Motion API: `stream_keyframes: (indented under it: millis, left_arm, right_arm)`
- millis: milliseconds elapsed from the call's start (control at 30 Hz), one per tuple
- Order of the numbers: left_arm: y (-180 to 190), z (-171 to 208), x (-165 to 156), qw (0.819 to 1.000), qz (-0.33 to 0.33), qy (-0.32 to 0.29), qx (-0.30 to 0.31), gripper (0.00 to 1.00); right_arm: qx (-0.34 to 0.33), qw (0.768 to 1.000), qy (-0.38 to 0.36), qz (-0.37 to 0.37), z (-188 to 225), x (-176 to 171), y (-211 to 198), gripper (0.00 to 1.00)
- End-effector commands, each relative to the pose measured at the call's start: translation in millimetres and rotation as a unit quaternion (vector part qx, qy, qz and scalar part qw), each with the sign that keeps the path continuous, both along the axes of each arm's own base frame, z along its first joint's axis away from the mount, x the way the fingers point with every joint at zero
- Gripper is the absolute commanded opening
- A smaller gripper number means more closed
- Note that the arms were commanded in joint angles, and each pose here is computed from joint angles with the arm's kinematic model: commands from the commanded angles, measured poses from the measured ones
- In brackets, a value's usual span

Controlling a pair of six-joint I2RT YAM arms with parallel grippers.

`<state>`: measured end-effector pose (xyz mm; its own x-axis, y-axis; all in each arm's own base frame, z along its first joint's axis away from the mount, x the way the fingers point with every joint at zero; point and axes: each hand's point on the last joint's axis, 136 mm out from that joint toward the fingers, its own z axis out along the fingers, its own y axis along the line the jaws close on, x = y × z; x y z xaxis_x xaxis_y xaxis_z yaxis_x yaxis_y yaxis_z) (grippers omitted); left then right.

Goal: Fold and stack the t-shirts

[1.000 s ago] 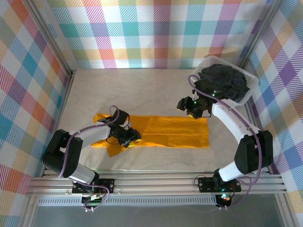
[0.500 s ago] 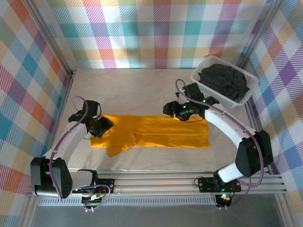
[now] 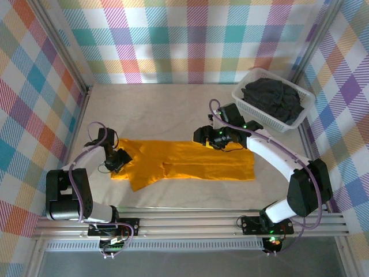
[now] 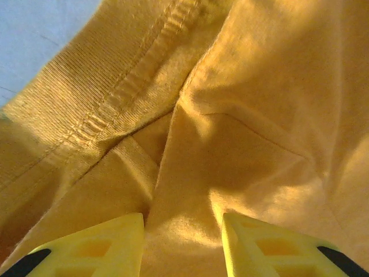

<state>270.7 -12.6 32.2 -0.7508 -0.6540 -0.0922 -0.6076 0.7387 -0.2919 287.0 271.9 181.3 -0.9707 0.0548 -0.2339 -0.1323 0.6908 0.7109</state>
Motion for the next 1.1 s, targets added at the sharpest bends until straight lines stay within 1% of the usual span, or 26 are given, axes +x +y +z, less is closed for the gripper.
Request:
stream_keyframes:
  millis: [0, 167, 300, 400, 533, 767, 800, 867, 933, 1067]
  left_arm:
    - [-1, -8, -1, 1.000, -0.017, -0.005, -0.007, 0.41]
    - [1, -10, -7, 1.000, -0.024, 0.005, 0.001, 0.41]
    - [-5, -6, -3, 0.999, -0.024, -0.015, -0.018, 0.41]
    - [-12, 1, 4, 0.998, -0.023, -0.037, -0.036, 0.35]
    - [-13, 15, 10, 0.997, -0.025, -0.056, -0.041, 0.27]
    - [-13, 19, 7, 0.998, -0.032, -0.049, -0.034, 0.14]
    - [-12, 19, 7, 0.998, -0.032, -0.049, -0.033, 0.11]
    - [-12, 18, 6, 0.998, -0.032, -0.044, -0.031, 0.00]
    - [-11, 17, 5, 0.999, -0.031, -0.035, -0.027, 0.00]
    - [-6, 26, 8, 0.999, -0.018, -0.038, -0.015, 0.00]
  right_arm:
    - [0.019, 1.000, -0.011, 0.007, 13, -3, 3, 0.63]
    - [0.018, 1.000, -0.010, 0.006, 14, 2, 6, 0.63]
    - [0.017, 1.000, -0.010, 0.006, 14, 7, 8, 0.63]
    - [0.015, 1.000, -0.007, 0.005, 12, 8, 9, 0.63]
    - [0.012, 1.000, -0.004, 0.003, 10, 9, 8, 0.62]
    - [0.005, 1.000, 0.000, 0.000, 5, 10, 7, 0.62]
    - [0.003, 1.000, 0.000, -0.001, 5, 11, 7, 0.62]
    - [0.002, 1.000, 0.001, -0.001, 4, 11, 7, 0.62]
    - [-0.002, 1.000, 0.002, -0.003, 4, 12, 7, 0.62]
    - [-0.004, 1.000, 0.003, -0.002, 4, 13, 7, 0.62]
